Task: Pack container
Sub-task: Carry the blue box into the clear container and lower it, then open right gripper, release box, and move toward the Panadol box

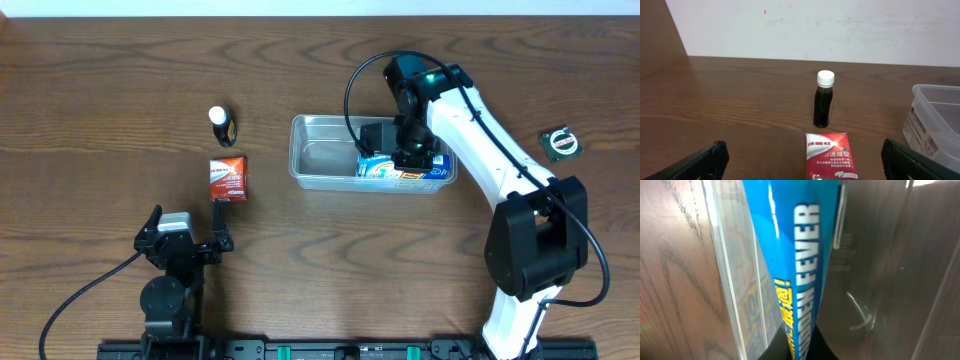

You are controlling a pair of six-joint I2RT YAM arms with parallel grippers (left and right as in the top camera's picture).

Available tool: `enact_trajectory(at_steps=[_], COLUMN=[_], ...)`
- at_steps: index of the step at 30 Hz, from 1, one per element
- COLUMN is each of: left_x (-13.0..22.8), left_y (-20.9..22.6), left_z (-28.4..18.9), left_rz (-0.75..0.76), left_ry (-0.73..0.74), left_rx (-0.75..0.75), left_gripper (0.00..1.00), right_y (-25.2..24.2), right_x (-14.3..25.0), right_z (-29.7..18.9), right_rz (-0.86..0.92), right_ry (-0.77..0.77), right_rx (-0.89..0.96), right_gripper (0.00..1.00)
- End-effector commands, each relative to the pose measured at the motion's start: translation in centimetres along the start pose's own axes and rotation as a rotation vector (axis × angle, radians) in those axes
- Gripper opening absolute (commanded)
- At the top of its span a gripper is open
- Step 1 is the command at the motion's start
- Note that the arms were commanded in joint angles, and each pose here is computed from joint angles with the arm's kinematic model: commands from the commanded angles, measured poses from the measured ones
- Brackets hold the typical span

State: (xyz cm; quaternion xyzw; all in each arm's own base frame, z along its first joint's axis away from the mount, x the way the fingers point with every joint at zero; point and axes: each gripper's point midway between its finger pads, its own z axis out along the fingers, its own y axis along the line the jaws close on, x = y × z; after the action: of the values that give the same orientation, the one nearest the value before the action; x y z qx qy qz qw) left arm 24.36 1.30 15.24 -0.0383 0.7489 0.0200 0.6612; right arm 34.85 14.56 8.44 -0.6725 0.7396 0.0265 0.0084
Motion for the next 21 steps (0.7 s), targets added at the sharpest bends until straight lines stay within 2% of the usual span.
enact_trajectory(at_steps=[1,5,13,15,17,21], left_x=[2.0,2.0,2.0,2.0,2.0,2.0], left_y=[0.4,0.4,0.4,0.4,0.4,0.4], left_z=[0.3,0.3,0.3,0.3,0.3,0.3], left_rz=[0.019,0.019,0.020,0.019,0.019,0.019], left_ry=[0.048,0.049,0.049,0.049,0.048,0.048], left_rx=[-0.020,-0.020,-0.020,-0.020,-0.020,-0.020], left_gripper=[0.98,0.98,0.98,0.98,0.98,0.98], right_y=[0.2,0.2,-0.1,-0.2,-0.3,-2.0], right_x=[0.0,0.0,-0.1,-0.2,-0.2,0.5], right_z=[-0.1,-0.1,-0.1,-0.1,-0.1,-0.2], right_rz=[0.008,0.009,0.019,0.019,0.020,0.081], right_ry=[-0.019,-0.019,-0.023,-0.025,-0.023,0.022], right_rx=[-0.008,-0.008,0.001,0.006,0.012,0.094], right_gripper=[0.09,0.25,0.40,0.48,0.50,0.57])
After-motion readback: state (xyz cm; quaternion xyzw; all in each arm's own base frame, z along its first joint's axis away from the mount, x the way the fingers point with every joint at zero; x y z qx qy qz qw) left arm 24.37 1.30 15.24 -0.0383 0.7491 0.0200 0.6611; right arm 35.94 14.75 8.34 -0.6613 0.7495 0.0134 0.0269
